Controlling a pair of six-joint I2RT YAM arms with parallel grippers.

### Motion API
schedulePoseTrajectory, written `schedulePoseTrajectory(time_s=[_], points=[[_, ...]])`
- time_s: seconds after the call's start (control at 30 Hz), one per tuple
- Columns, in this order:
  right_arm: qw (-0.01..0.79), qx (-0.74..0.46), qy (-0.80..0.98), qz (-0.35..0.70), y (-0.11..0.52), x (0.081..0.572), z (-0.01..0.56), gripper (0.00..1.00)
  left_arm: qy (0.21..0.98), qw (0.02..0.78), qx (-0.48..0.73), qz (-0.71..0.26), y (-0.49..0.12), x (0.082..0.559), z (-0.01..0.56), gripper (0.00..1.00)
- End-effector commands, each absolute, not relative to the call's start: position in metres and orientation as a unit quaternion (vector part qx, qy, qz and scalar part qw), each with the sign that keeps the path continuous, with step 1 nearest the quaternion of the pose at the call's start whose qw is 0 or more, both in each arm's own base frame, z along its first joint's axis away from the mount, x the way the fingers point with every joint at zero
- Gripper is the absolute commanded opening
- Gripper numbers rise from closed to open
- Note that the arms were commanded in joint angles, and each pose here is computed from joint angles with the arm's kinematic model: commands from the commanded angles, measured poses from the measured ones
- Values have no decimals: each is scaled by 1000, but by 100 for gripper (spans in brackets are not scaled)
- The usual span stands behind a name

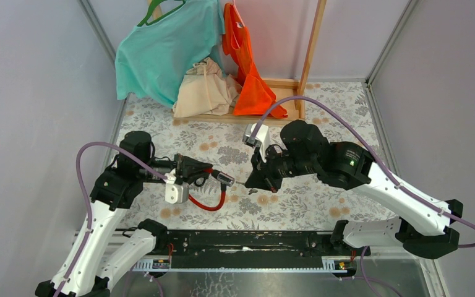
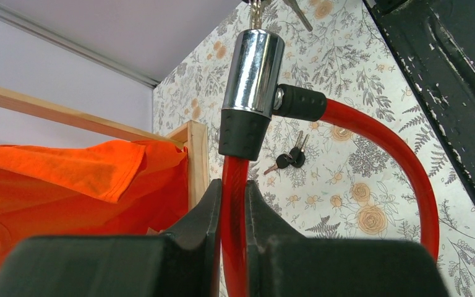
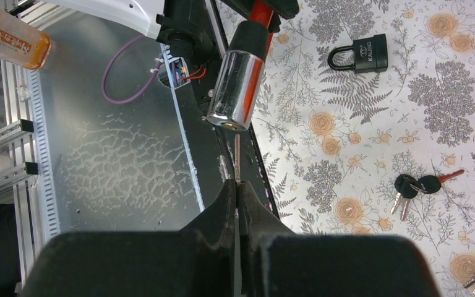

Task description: Unlock with the key

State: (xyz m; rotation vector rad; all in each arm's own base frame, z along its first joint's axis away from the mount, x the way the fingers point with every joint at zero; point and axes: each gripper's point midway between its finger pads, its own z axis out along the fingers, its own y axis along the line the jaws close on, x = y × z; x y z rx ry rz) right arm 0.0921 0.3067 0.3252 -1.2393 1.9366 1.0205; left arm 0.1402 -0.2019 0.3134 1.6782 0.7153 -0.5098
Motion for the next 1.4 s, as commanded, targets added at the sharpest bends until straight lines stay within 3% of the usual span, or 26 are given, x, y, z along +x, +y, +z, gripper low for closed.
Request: schedulePoseTrajectory(time_s=[0.0, 1.37], points=[[347, -472, 701, 407, 317, 94, 356, 0, 284, 604, 716, -203, -205, 142, 326, 0], [361, -456, 720, 378, 317, 108, 347, 0, 283, 608, 713, -203, -204, 139, 332, 0]])
